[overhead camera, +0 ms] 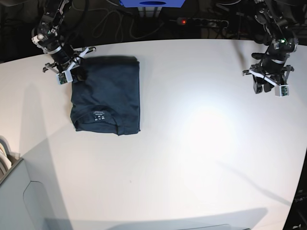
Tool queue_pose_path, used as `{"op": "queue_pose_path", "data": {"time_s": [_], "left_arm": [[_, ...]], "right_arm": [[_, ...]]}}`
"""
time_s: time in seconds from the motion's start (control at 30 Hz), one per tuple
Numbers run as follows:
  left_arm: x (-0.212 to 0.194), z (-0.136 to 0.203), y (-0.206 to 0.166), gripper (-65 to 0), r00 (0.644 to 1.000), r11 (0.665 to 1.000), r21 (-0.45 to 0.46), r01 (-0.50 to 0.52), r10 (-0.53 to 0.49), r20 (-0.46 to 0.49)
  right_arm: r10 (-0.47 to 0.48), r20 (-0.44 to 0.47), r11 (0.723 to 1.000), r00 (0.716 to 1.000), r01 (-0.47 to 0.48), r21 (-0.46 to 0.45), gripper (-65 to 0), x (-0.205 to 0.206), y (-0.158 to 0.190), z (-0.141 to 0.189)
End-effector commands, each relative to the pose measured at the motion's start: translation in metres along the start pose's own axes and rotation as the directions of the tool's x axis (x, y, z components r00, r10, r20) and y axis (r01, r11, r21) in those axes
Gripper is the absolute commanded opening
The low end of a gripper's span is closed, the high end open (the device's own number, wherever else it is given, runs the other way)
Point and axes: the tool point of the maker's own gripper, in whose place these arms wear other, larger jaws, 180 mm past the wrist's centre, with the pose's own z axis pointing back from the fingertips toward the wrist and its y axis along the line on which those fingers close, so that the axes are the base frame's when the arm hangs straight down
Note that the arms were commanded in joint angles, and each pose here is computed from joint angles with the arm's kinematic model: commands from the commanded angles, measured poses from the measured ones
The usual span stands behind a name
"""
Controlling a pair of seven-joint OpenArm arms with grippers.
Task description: Fold the T-shirt properly
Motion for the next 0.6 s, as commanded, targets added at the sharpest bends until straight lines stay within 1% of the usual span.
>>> {"op": "queue_pose_path", "data": {"time_s": [0.0, 0.1, 0.23, 0.33, 0.43, 0.5, 0.57], "left_arm": [[0.014, 0.004, 0.003, -45.1, 0.999, 1.000, 0.003, 0.016, -0.016, 0.048], [0.011, 0.005, 0.003, -45.1, 0.999, 1.000, 0.004, 0.017, -0.017, 0.039], [0.007, 0.006, 0.003, -45.1, 0.999, 1.000, 0.004, 0.018, -0.018, 0.030], [0.007, 0.006, 0.003, -45.1, 0.999, 1.000, 0.003, 0.020, -0.021, 0.028], [0.007, 0.014, 0.002, -45.2, 0.999, 0.999, 0.004, 0.040, -0.040, 0.029], [0.009, 0.021, -0.002, -45.2, 0.998, 0.998, 0.003, 0.059, -0.060, 0.037], [0.006, 0.030, -0.006, -45.3, 0.997, 0.997, -0.002, 0.075, -0.075, 0.032]], "right_arm": [[0.015, 0.023, 1.000, 1.000, -0.015, 0.006, -65.0, 0.006, -0.005, 0.002], [-0.001, 0.010, 1.000, 1.000, 0.001, 0.012, -65.0, 0.000, -0.005, -0.001], [0.017, 0.031, 1.000, 0.999, -0.017, 0.003, -65.0, 0.009, -0.006, 0.001], [0.047, 0.091, 0.997, 0.995, -0.041, -0.063, -65.0, 0.032, -0.020, 0.021], [0.035, 0.164, 0.992, 0.986, -0.014, -0.125, -65.0, 0.049, -0.028, 0.047], [0.042, 0.194, 0.987, 0.980, -0.010, -0.163, -65.0, 0.058, -0.035, 0.061], [0.035, 0.187, 0.982, 0.982, 0.001, -0.190, -65.0, 0.053, -0.038, 0.072]]}}
